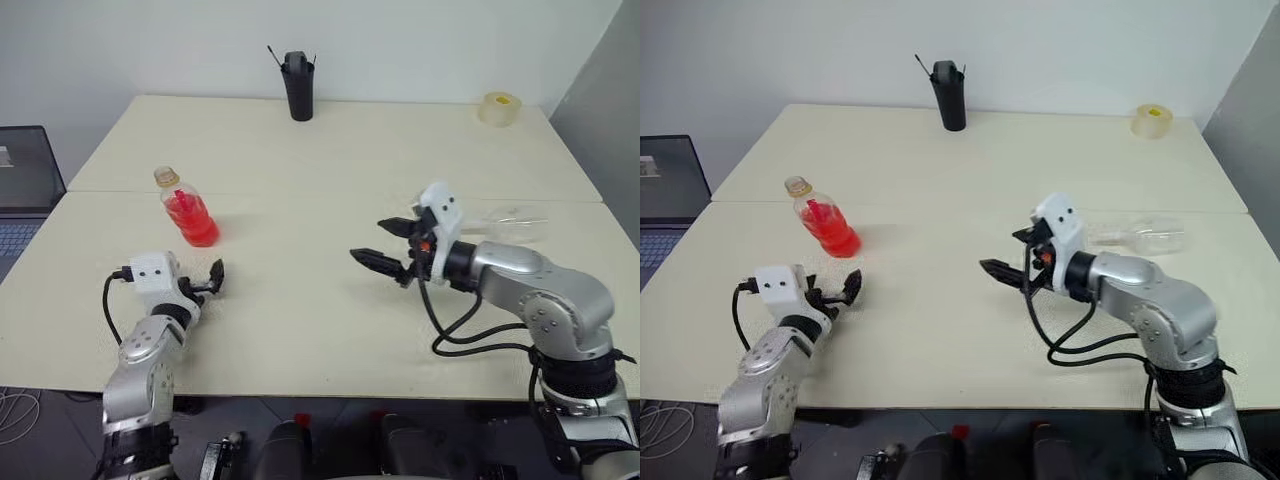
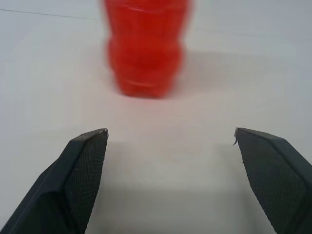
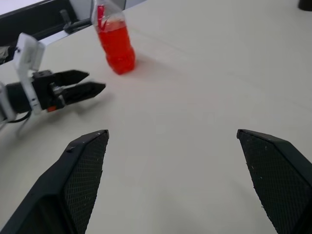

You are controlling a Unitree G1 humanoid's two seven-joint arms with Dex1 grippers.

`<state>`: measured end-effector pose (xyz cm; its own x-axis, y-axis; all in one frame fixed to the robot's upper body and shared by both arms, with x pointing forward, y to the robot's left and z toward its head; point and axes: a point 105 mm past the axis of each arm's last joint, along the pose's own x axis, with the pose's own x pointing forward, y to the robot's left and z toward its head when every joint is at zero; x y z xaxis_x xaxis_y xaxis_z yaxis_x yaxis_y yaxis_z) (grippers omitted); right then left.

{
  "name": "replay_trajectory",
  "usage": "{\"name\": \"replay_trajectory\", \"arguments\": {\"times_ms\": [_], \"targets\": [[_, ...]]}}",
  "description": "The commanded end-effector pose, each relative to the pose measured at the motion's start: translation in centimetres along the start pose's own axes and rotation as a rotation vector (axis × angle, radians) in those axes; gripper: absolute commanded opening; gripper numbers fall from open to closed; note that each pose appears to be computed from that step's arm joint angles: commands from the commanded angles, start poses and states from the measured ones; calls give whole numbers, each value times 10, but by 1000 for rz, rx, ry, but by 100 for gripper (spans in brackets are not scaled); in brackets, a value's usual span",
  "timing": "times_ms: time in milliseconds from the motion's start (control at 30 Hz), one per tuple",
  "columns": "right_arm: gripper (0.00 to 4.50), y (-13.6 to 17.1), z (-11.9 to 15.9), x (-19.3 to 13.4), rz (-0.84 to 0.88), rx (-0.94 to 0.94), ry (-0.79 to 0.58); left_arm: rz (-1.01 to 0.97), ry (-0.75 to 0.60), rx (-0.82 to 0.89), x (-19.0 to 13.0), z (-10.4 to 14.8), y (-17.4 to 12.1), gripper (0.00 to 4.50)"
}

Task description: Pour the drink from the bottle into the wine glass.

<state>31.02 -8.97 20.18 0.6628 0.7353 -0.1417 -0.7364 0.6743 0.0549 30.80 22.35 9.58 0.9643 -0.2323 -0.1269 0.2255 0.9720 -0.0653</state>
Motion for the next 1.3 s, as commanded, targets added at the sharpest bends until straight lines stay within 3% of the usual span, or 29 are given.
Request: {"name": "replay_trajectory", "arguments": {"times_ms": [33,300,500,633,800,1000,1300], "targets": [[450,-27,9,-18,-165,101,-60,-416,-73,79,-3,36,-67,447],[450,-88,-14,-53,-611,579,-165,-796,-15,199,10,61,-127,447],[450,-97,-6,-54,-679,991,-425,-932,35,217,10,62,-150,447],[450,-107,-21,-61,-734,1238,-553,-950,15,224,12,68,-153,447],[450,-107,-32,-57,-697,1393,-609,-953,10,230,13,71,-152,447],[450,-100,-37,-41,-611,1502,-566,-956,-19,261,16,75,-154,447],[450,-108,-59,-30,-618,1547,-522,-955,-39,277,17,75,-158,447]]}}
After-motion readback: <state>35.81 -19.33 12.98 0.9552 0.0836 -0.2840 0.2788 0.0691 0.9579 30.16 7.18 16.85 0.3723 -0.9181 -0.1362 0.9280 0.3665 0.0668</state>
